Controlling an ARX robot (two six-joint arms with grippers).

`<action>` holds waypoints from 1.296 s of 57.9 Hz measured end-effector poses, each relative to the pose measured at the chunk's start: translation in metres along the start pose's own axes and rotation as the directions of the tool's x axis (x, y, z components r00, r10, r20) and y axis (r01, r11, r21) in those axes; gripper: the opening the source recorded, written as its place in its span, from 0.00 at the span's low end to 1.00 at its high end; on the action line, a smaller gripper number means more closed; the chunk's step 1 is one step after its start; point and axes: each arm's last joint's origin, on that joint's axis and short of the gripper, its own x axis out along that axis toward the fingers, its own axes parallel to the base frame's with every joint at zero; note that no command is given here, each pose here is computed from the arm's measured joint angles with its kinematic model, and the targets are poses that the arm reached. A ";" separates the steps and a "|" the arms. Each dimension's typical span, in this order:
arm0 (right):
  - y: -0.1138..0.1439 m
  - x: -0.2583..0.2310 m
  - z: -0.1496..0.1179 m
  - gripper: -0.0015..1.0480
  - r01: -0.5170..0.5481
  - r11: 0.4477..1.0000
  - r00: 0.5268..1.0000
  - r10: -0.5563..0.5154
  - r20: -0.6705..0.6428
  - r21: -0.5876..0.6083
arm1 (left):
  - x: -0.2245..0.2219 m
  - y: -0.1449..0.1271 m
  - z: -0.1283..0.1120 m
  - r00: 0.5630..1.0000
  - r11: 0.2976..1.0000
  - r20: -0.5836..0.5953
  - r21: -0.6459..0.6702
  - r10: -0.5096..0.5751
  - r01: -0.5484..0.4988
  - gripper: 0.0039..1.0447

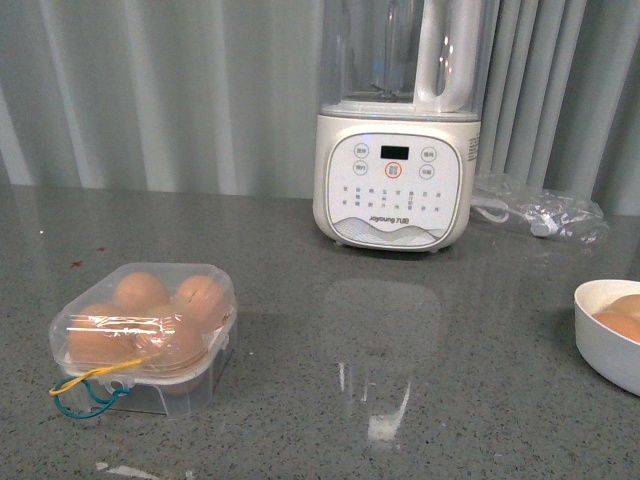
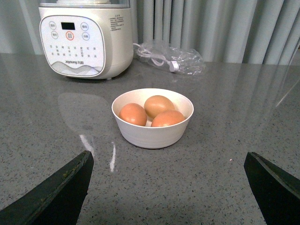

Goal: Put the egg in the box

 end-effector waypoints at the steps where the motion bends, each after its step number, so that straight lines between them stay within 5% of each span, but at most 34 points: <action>1: 0.000 0.000 0.000 0.93 0.000 1.000 1.000 0.000 0.000 0.000 | 0.000 0.000 0.000 1.000 1.000 0.000 0.000 0.000 0.000 0.03; 32: 0.000 0.000 0.000 0.93 0.000 1.000 1.000 0.000 0.000 0.000 | -0.013 0.000 -0.003 1.000 1.000 -0.008 0.000 0.000 0.000 0.04; 48: 0.000 0.000 0.000 0.93 0.000 1.000 1.000 0.000 0.000 0.000 | -0.013 0.000 -0.003 1.000 1.000 -0.007 0.000 0.000 0.000 0.46; 54: 0.000 0.000 0.000 0.93 0.000 1.000 1.000 0.000 0.000 0.000 | -0.013 0.000 -0.003 1.000 1.000 -0.007 0.000 0.000 0.000 0.72; 62: 0.000 0.000 0.000 0.93 0.000 1.000 1.000 0.000 0.000 0.000 | -0.013 0.000 -0.003 1.000 1.000 -0.007 0.000 0.000 0.000 0.94; 75: 0.000 0.000 0.000 0.93 0.000 1.000 1.000 0.000 0.000 0.000 | -0.013 0.000 -0.003 1.000 1.000 -0.007 0.001 0.000 0.000 0.94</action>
